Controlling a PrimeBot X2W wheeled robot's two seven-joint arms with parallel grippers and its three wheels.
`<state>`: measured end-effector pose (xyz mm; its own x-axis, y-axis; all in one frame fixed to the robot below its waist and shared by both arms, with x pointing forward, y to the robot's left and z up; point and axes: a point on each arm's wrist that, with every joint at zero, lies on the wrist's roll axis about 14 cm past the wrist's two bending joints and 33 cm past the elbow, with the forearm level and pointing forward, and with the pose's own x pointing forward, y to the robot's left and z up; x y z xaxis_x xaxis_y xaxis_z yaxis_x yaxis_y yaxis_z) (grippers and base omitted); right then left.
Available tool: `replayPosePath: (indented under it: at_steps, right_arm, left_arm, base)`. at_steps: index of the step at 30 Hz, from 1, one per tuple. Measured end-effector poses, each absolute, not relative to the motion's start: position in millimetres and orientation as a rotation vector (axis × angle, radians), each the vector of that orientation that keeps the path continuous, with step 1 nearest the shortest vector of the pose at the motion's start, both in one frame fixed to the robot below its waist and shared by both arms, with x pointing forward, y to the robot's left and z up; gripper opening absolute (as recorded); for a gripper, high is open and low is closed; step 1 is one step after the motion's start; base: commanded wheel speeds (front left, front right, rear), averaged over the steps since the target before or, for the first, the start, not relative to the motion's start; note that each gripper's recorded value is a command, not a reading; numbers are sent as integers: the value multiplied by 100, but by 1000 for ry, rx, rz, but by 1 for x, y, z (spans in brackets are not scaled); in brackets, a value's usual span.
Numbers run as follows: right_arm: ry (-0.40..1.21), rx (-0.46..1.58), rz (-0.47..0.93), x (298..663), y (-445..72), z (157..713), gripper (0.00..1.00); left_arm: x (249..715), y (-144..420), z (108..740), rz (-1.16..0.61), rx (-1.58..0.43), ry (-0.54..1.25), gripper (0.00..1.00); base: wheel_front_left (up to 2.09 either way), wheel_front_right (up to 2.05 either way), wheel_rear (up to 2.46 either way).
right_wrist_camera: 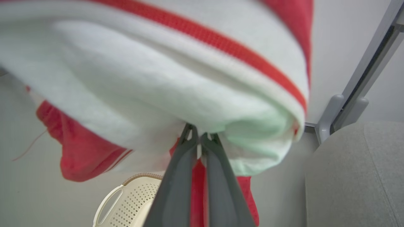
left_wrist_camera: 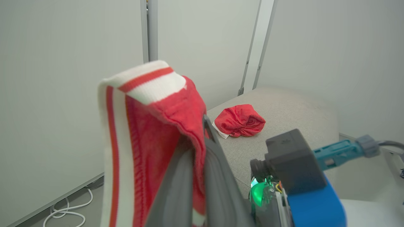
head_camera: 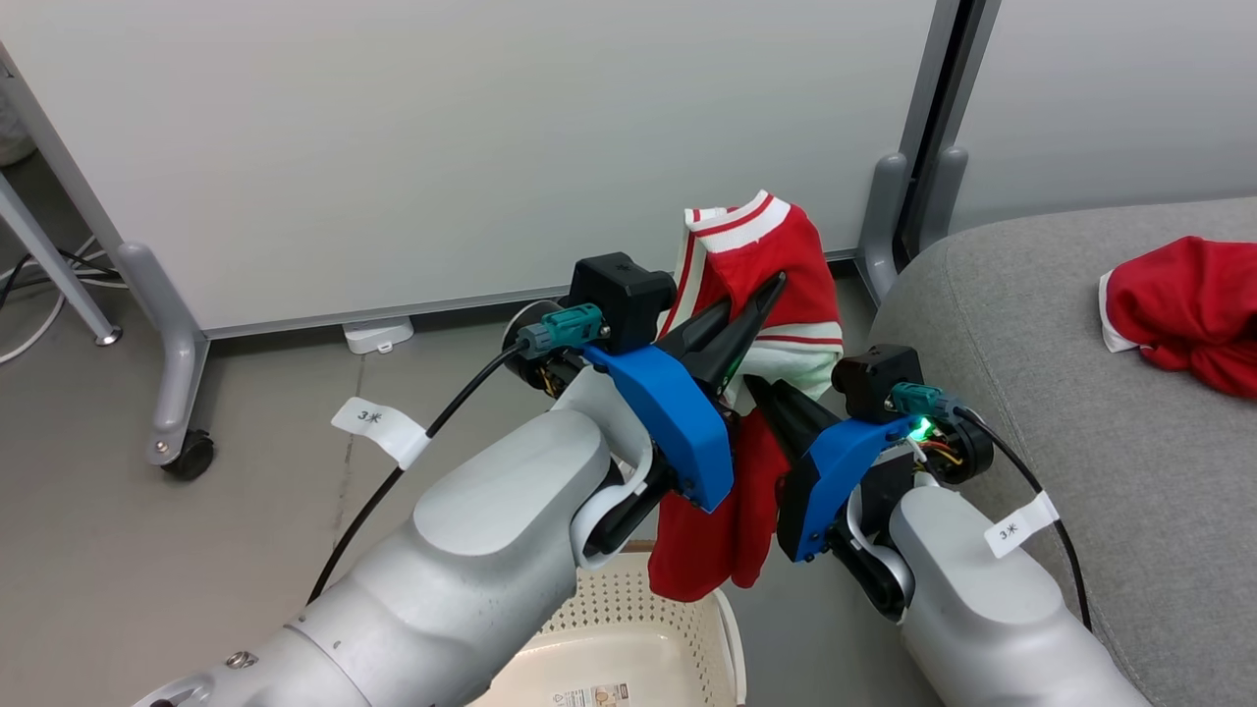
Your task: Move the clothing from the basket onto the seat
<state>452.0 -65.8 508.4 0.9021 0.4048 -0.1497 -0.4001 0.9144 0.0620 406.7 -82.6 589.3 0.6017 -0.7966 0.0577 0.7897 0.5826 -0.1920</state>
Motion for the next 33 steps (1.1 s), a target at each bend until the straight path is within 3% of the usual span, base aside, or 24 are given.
replayPosePath:
  at_steps: [1, 15, 33]
  right_arm:
    - [161, 29, 417, 452, -66, 508, 0]
    - [170, 29, 411, 450, -69, 506, 0]
    - [160, 36, 376, 451, -83, 504, 0]
  left_arm:
    - [407, -82, 589, -926, -205, 35, 100]
    - [417, -68, 590, -877, -220, 14, 100]
    - [412, 15, 536, -655, -245, 30, 100]
  base:
    - [0, 0, 0]
    - [0, 0, 0]
    - [0, 0, 0]
